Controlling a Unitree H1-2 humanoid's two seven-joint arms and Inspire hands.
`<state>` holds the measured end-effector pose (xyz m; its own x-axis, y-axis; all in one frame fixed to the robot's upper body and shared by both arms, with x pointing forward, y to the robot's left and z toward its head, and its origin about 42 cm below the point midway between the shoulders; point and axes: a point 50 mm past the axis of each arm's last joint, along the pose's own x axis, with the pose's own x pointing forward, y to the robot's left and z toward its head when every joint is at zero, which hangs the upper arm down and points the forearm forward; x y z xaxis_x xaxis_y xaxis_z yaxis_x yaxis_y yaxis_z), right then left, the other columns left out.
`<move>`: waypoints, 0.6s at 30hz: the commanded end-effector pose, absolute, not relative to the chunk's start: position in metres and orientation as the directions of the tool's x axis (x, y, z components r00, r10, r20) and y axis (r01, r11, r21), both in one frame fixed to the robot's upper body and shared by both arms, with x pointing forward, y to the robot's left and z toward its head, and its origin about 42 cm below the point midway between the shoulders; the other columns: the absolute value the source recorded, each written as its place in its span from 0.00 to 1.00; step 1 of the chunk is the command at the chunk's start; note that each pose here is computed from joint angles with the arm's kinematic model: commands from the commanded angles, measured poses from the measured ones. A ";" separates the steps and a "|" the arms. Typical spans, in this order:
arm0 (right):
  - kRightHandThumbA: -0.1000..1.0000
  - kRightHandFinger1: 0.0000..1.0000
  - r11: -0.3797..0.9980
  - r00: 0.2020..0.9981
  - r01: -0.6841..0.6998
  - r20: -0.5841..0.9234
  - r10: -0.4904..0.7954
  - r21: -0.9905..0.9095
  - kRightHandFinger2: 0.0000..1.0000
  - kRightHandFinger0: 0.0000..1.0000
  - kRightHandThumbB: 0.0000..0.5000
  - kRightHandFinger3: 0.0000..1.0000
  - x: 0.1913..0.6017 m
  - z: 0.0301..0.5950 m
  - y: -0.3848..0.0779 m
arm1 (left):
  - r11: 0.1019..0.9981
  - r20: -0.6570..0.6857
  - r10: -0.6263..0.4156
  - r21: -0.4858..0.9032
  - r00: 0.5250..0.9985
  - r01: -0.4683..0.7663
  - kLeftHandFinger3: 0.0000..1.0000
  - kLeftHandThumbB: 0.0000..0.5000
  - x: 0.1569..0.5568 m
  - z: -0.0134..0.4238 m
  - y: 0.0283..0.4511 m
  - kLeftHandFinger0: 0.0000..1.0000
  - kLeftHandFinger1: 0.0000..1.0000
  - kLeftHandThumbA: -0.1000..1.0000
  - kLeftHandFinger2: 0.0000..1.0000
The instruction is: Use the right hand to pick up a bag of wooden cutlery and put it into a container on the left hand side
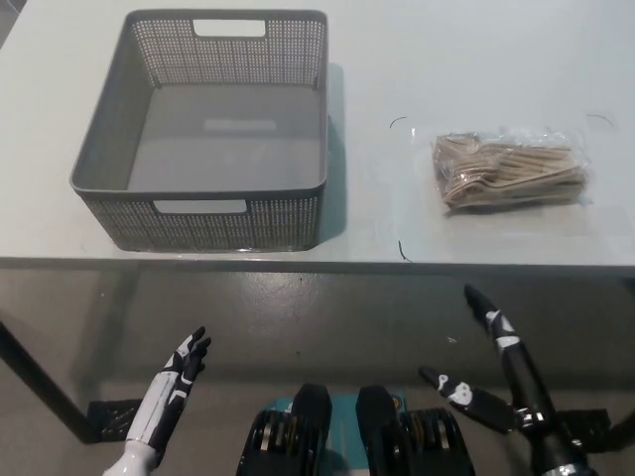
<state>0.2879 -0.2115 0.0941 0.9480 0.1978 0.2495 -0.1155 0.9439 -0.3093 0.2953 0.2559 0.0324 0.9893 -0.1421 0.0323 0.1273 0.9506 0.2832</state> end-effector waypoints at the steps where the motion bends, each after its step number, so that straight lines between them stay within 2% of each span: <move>1: 1.00 1.00 0.932 0.889 -0.053 0.408 0.207 -0.358 1.00 1.00 0.90 1.00 0.282 0.136 -0.223 | 0.944 0.113 -0.167 0.305 0.979 0.126 1.00 0.79 0.304 0.045 0.263 1.00 1.00 1.00 1.00; 4: 1.00 1.00 0.919 0.858 -0.023 0.464 0.220 -0.394 1.00 1.00 0.96 1.00 0.279 0.165 -0.234 | 0.939 0.106 -0.181 0.315 0.978 0.139 1.00 0.78 0.304 0.045 0.263 1.00 1.00 1.00 1.00; 7: 1.00 1.00 0.899 0.837 -0.008 0.490 0.245 -0.438 1.00 1.00 0.92 1.00 0.280 0.183 -0.244 | 0.937 0.101 -0.187 0.317 0.977 0.146 1.00 0.78 0.303 0.044 0.263 1.00 1.00 1.00 1.00; 9: 1.00 1.00 0.887 0.833 0.007 0.494 0.251 -0.462 1.00 1.00 1.00 1.00 0.284 0.201 -0.251 | 0.937 0.100 -0.186 0.316 0.977 0.146 1.00 0.77 0.303 0.043 0.264 1.00 1.00 1.00 1.00; 12: 1.00 1.00 0.841 0.835 0.023 0.473 0.281 -0.540 1.00 1.00 1.00 1.00 0.298 0.231 -0.266 | 0.936 0.092 -0.187 0.319 0.978 0.149 1.00 0.79 0.299 0.041 0.263 1.00 1.00 1.00 1.00; 13: 0.94 1.00 0.832 0.843 0.013 0.453 0.290 -0.555 1.00 1.00 1.00 1.00 0.300 0.234 -0.269 | 0.937 0.079 -0.184 0.315 0.980 0.151 1.00 0.79 0.293 0.036 0.263 1.00 1.00 1.00 1.00; 18: 0.84 1.00 0.726 0.869 0.051 0.390 0.306 -0.685 1.00 1.00 1.00 1.00 0.327 0.268 -0.281 | 0.941 0.059 -0.175 0.305 0.983 0.149 1.00 0.79 0.280 0.030 0.264 1.00 1.00 1.00 1.00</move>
